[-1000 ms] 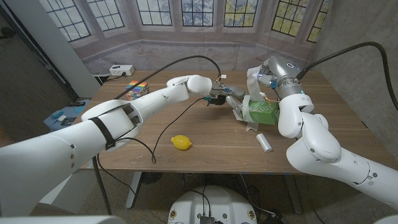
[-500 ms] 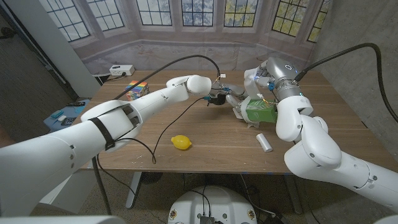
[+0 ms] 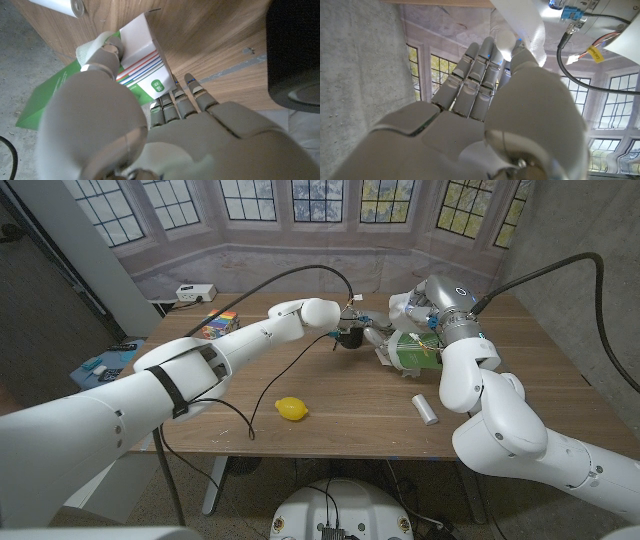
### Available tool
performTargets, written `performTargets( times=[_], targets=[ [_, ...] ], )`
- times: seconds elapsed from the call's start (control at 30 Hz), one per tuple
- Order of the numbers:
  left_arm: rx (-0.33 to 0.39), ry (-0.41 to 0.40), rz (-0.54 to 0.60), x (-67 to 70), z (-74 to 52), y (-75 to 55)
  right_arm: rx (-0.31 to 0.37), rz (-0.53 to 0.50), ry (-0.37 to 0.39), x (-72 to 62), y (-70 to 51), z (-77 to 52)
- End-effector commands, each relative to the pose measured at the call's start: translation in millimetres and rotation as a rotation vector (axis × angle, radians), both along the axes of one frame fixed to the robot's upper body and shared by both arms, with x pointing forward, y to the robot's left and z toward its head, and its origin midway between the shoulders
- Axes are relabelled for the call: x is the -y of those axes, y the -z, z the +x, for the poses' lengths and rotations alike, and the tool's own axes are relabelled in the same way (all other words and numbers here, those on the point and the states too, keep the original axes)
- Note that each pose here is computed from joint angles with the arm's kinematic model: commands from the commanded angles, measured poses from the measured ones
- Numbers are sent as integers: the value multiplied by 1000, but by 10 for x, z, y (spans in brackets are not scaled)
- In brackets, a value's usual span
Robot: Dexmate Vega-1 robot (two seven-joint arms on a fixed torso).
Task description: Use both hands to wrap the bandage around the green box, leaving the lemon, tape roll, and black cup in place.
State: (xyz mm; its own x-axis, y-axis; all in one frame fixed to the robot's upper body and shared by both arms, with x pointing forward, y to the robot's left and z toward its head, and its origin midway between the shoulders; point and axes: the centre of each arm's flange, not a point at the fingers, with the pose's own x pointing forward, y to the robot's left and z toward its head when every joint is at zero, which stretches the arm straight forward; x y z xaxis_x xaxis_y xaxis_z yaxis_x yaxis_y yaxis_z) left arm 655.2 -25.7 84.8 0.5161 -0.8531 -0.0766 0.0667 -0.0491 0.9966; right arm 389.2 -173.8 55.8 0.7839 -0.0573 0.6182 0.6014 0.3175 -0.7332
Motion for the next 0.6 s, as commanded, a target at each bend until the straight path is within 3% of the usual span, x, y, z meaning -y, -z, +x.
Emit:
performTargets(
  times=[0.03, 0.6],
  targets=[
    [6, -3, -27, 23, -4, -72, -32, 40, -5, -45, 131, -23],
    [26, -31, -69, -70, 11, -188, -50, 73, -21, -149, 242, -85]
  ],
)
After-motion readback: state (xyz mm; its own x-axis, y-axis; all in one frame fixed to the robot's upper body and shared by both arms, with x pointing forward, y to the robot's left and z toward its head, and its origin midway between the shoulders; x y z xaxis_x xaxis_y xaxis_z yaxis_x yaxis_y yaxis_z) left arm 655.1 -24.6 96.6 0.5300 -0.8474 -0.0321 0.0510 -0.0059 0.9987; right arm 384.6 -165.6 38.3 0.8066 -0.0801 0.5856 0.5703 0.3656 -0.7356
